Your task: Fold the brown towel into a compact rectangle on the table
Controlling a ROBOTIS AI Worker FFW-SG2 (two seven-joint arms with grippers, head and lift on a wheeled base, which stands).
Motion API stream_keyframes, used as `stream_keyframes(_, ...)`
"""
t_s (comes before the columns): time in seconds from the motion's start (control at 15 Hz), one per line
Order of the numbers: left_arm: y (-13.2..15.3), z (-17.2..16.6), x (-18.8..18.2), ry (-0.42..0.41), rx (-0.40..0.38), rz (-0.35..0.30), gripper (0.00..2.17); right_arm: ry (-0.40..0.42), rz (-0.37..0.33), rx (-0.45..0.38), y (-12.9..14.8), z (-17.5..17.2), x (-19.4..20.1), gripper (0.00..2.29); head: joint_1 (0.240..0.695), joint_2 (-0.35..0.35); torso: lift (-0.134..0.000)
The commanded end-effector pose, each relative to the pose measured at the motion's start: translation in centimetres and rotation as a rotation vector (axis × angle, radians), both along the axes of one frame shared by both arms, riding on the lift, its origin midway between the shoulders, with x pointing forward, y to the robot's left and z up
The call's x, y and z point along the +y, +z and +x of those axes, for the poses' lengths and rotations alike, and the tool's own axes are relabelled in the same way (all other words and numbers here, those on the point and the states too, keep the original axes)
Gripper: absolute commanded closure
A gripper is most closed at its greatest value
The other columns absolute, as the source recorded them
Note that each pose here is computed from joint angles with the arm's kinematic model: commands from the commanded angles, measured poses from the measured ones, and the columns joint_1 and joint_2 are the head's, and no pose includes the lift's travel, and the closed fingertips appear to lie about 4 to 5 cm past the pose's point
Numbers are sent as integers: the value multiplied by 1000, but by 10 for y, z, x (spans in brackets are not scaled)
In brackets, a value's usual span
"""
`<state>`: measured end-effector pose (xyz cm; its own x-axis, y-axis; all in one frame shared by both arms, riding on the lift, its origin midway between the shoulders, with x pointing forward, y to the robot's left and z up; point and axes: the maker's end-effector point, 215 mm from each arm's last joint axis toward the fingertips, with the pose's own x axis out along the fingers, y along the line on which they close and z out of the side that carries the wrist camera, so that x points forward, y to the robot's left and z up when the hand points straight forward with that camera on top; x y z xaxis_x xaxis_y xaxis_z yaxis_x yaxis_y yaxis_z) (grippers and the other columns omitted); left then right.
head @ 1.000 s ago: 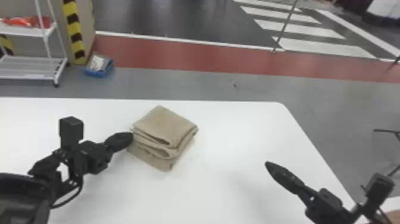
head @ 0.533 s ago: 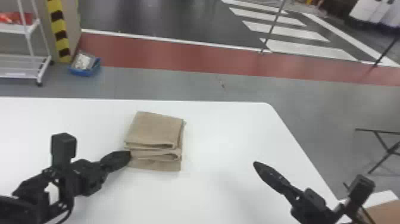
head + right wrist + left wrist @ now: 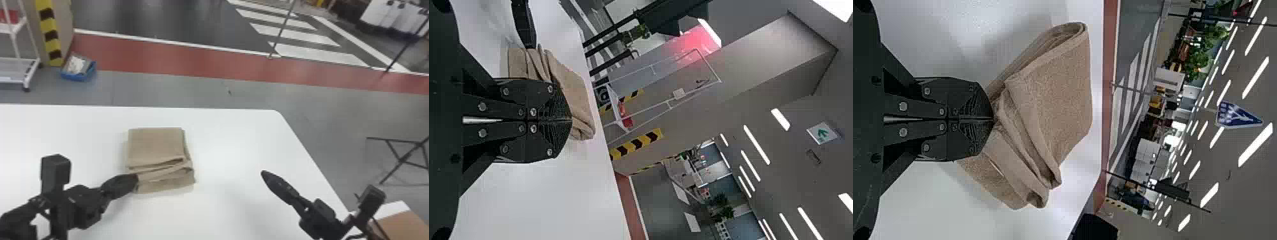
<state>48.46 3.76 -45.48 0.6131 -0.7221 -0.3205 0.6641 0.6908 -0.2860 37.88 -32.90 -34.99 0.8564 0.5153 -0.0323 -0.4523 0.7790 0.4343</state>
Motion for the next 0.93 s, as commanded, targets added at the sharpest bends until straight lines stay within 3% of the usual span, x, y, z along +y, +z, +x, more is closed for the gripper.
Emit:
stream_keyframes(0.0, 32, 3, 20, 35, -35, -28, 1673, 29, 0, 6, 11, 21, 5, 1551, 695, -350, -124)
stream_keyframes(0.13, 62, 10, 45, 74, -80, -61, 1112, 130, -78, 56, 16, 47, 28, 1214, 695, -337, -124)
stream_keyframes(0.2, 74, 14, 61, 105, -88, -88, 640, 180, -128, 76, 20, 63, 42, 910, 695, -314, -124)
stream_keyframes(0.27, 80, 19, 76, 132, -92, -106, 363, 226, -199, 60, 27, 80, 60, 512, 695, -291, -124)
stream_keyframes(0.33, 80, 23, 95, 170, -90, -102, 245, 258, -266, 44, 32, 97, 78, 397, 695, -265, -124)
stream_keyframes(0.67, 83, 49, 174, 392, -127, -79, 194, 388, -574, 7, 27, 153, 161, 299, 695, -36, -124)
stream_keyframes(0.8, 94, 53, 191, 423, -168, -101, 194, 426, -738, -39, 26, 161, 181, 302, 695, 17, -124)
stream_keyframes(0.87, 98, 54, 195, 428, -175, -103, 194, 474, -825, -102, 31, 163, 199, 299, 695, 40, -124)
